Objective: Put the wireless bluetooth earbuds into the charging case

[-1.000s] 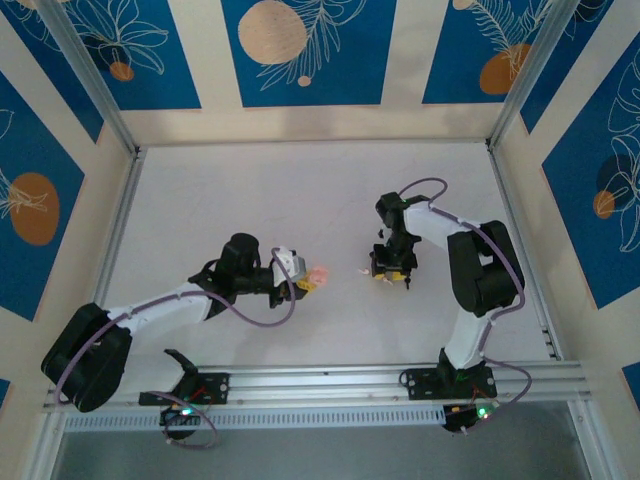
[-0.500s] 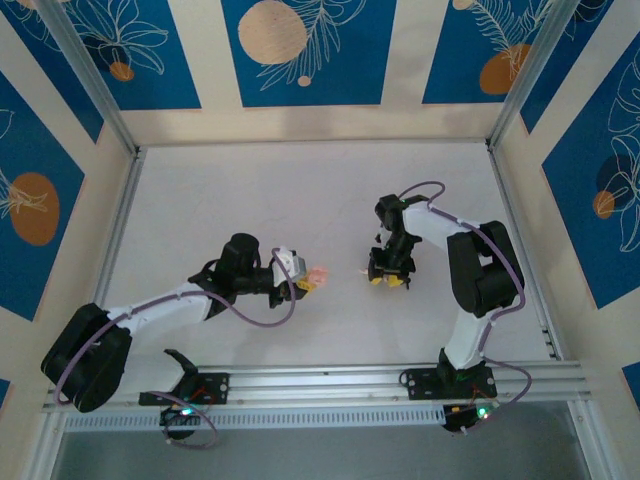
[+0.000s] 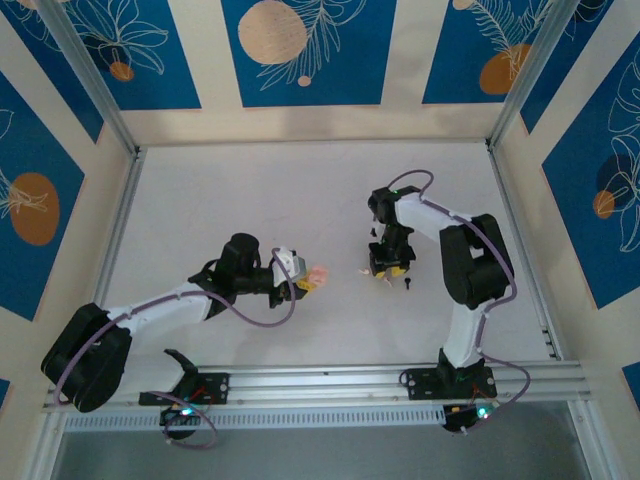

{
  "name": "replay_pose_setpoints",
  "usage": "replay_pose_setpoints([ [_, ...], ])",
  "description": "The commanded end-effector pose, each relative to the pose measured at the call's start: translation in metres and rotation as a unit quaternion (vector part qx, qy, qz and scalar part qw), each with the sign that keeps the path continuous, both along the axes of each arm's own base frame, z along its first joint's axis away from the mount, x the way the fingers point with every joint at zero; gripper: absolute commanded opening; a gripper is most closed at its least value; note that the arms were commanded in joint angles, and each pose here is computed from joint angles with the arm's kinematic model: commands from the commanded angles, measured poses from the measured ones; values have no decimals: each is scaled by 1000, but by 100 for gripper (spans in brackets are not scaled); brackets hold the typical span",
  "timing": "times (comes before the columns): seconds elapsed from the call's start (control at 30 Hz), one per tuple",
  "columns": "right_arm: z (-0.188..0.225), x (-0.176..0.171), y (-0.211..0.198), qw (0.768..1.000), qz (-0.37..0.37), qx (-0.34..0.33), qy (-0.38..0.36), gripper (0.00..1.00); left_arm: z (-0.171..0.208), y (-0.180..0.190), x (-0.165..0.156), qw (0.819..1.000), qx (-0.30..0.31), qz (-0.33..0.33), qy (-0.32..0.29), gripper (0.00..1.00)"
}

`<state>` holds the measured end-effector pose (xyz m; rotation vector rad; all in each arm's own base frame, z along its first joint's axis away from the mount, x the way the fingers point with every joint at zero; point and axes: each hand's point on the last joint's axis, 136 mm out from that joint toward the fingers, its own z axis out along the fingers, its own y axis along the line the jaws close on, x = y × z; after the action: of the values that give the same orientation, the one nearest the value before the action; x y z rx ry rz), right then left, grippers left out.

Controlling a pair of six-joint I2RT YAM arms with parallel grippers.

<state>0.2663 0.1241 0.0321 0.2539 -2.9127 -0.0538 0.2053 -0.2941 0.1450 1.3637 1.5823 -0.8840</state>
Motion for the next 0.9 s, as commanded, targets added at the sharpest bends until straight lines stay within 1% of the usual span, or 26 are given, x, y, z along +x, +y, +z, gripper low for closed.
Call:
replay_pose_setpoints([
  [0.0, -2, -5, 0, 999, 40, -8, 21, 37, 8, -3, 1, 1000, -1, -7, -9, 17],
  [0.27, -11, -6, -1, 998, 46, -12, 37, 35, 7, -2, 1, 1000, 2, -6, -10, 17],
  [0.63, -15, -3, -4, 999, 38, -9, 36, 23, 7, -3, 2, 1000, 3, -7, -6, 17],
  [0.87, -9, -2, -5, 1000, 24, -3, 17, 20, 5, -4, 3, 1000, 4, -5, -7, 18],
])
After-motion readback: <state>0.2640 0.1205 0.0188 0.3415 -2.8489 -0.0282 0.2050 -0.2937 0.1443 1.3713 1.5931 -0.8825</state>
